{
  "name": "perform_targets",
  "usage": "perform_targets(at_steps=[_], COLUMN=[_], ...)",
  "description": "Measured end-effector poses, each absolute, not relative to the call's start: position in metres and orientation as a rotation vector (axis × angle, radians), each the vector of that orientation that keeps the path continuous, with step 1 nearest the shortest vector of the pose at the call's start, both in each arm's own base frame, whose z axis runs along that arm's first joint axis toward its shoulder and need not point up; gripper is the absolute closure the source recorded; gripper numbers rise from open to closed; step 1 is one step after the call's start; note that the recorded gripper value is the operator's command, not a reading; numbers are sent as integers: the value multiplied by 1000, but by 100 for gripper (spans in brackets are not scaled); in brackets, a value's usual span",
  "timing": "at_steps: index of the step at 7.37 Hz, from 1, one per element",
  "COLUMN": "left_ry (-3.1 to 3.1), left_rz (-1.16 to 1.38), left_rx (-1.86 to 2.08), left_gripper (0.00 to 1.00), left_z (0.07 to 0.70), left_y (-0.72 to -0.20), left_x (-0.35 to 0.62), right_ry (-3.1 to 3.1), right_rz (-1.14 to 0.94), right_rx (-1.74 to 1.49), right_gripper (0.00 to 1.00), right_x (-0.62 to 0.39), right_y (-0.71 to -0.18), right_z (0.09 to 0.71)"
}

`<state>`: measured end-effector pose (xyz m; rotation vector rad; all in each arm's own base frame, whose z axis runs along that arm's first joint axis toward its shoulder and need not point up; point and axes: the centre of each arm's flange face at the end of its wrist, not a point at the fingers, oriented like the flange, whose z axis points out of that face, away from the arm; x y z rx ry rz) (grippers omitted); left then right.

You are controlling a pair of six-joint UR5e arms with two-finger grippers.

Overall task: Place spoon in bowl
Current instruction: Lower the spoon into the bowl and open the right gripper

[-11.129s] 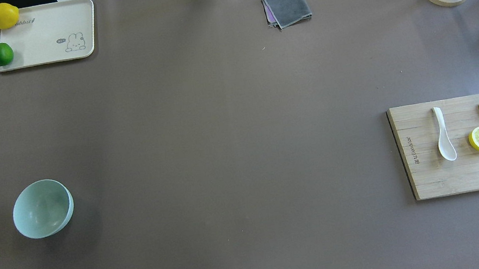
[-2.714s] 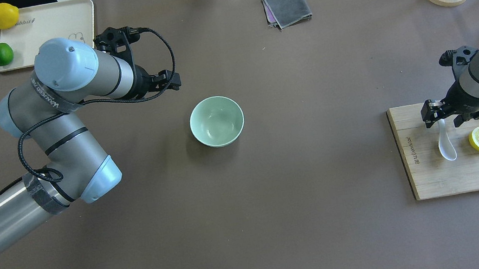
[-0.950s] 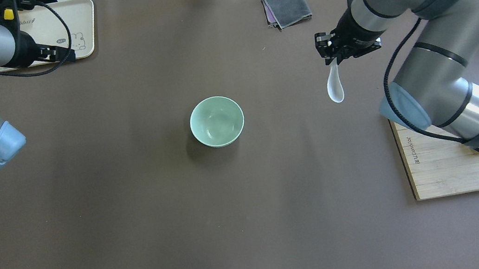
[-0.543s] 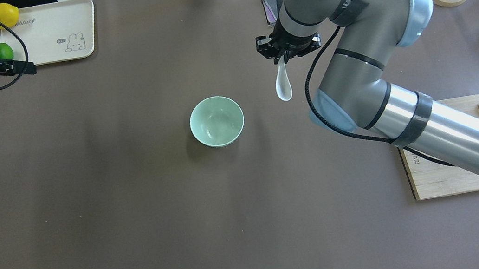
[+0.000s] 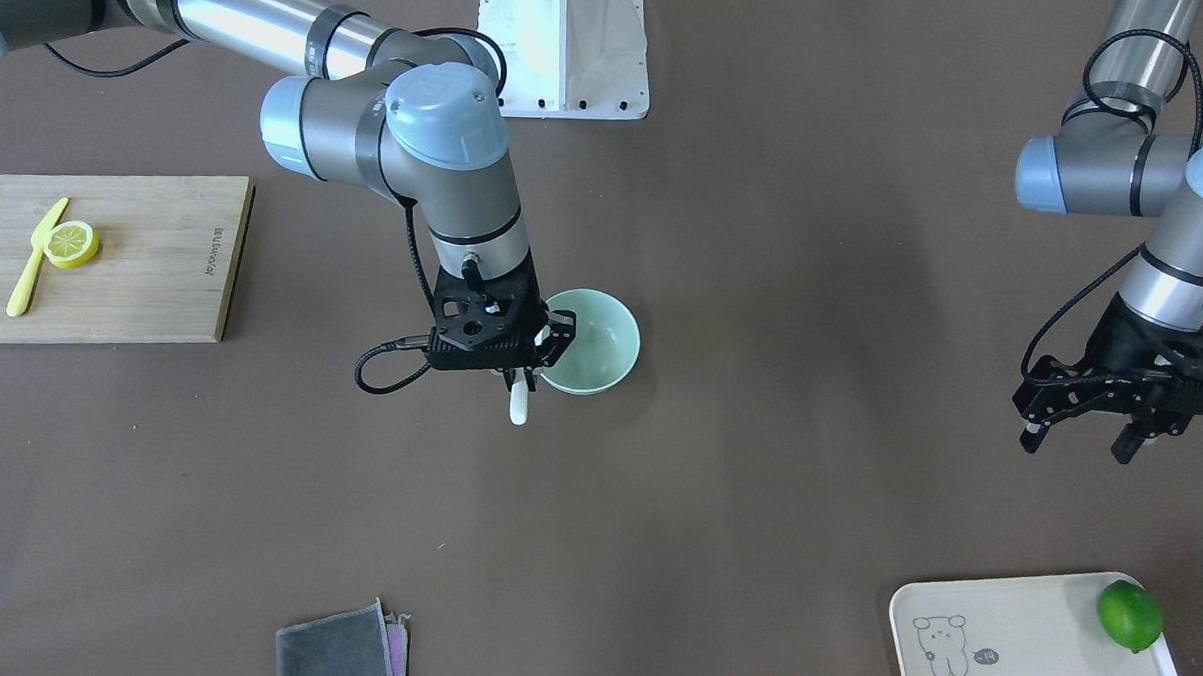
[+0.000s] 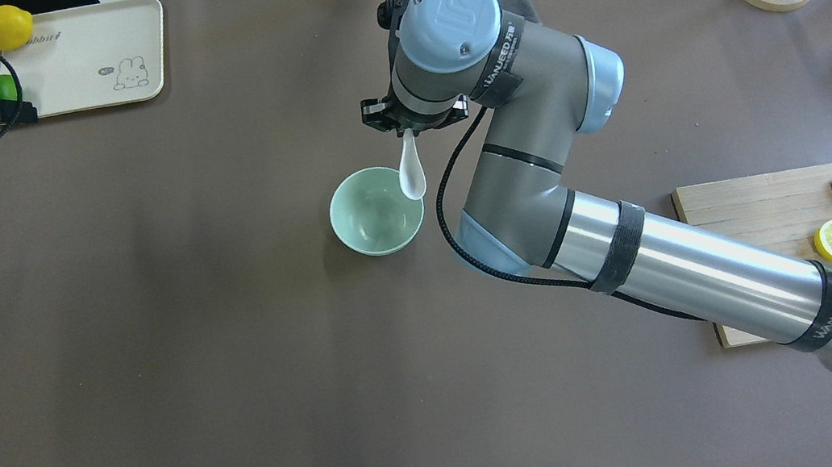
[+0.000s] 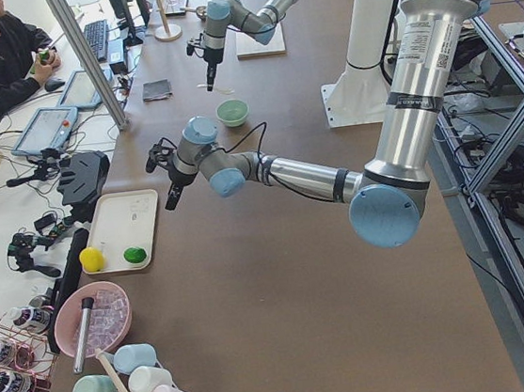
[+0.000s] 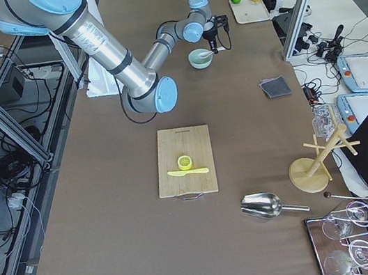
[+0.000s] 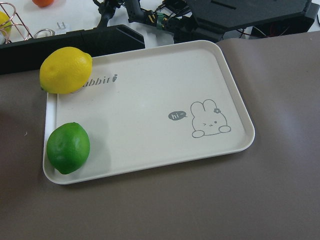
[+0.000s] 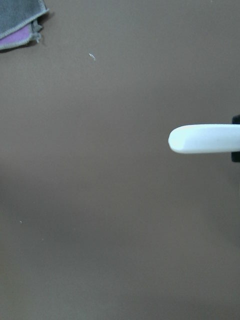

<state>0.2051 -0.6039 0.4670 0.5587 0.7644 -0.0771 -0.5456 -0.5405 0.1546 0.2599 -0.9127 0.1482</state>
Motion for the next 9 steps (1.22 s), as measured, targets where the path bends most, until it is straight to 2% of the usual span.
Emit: perform_targets(at_steps=[6,7,8,9], left_ry=[758,756,756,756], left_rz=[-80,-80,-80,-80], left_rx=[547,545,544,544], left_gripper=[2,2,2,2], left_z=[474,476,477,477], left_y=[-608,-609,-610,-610], left_x=[208,209,210,210], right_ry=[-883,-887,-898,-905], right_rz=[155,154,153,154], right_rx=[305,313,323,329], right_gripper=[100,48,0,0], right_x=[-596,-603,-610,-613], right_y=[-509,-507,-507,-508], right_z=[149,151,154,157])
